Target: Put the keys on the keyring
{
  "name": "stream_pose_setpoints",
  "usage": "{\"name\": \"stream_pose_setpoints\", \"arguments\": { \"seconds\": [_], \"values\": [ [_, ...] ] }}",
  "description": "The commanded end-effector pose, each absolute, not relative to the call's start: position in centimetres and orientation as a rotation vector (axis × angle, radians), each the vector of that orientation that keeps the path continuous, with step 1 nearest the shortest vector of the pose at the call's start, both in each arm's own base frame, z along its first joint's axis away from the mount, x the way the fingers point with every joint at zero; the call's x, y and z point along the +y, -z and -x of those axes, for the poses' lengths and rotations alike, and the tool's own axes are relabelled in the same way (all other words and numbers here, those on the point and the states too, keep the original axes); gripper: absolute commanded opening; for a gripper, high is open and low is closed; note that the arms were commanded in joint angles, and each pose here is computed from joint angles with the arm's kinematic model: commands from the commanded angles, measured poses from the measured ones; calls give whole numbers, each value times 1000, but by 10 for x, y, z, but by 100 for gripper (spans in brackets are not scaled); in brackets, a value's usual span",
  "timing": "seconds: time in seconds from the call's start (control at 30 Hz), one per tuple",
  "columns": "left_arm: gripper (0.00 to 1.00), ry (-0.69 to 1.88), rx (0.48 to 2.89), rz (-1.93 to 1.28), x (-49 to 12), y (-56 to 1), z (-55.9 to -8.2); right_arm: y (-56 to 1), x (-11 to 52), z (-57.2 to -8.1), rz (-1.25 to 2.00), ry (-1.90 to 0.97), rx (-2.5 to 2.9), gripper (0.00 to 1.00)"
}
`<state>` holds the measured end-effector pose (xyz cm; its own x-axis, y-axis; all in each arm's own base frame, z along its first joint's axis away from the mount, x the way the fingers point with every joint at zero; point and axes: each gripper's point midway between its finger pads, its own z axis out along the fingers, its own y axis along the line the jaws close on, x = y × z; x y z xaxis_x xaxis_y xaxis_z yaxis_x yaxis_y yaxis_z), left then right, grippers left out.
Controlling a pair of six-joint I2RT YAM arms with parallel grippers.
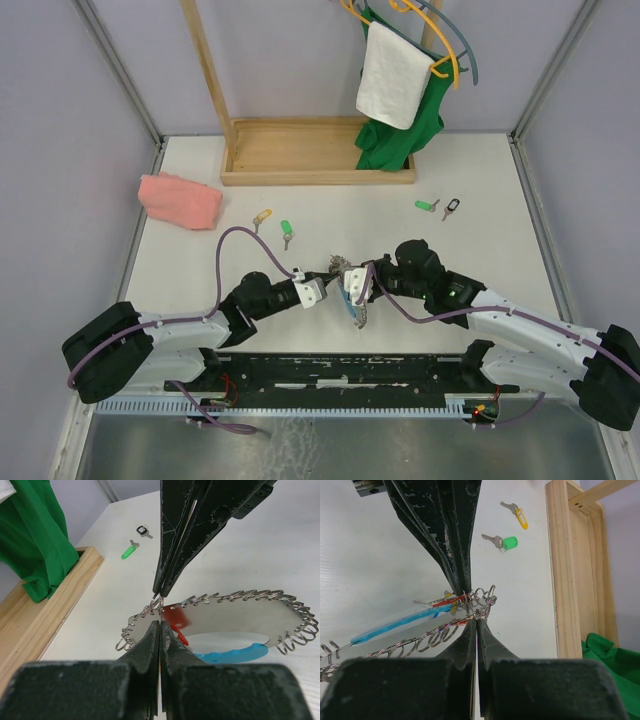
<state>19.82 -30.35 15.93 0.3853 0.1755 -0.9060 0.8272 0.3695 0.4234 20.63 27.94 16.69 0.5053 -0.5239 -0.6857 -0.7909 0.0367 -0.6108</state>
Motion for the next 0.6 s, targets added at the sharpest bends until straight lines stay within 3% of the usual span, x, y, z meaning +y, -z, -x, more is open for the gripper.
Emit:
{"name": "stream_pose_setpoints", "arguments": {
  "seconds": [0.0,0.57],
  "values": [
    [3,572,1094,-1061,-306,-184,-203,-200,288,-206,1560,-302,1042,1],
    [3,583,1064,-1056,-306,-190,-199,-197,289,-203,1581,-316,1036,1]
  ]
}}
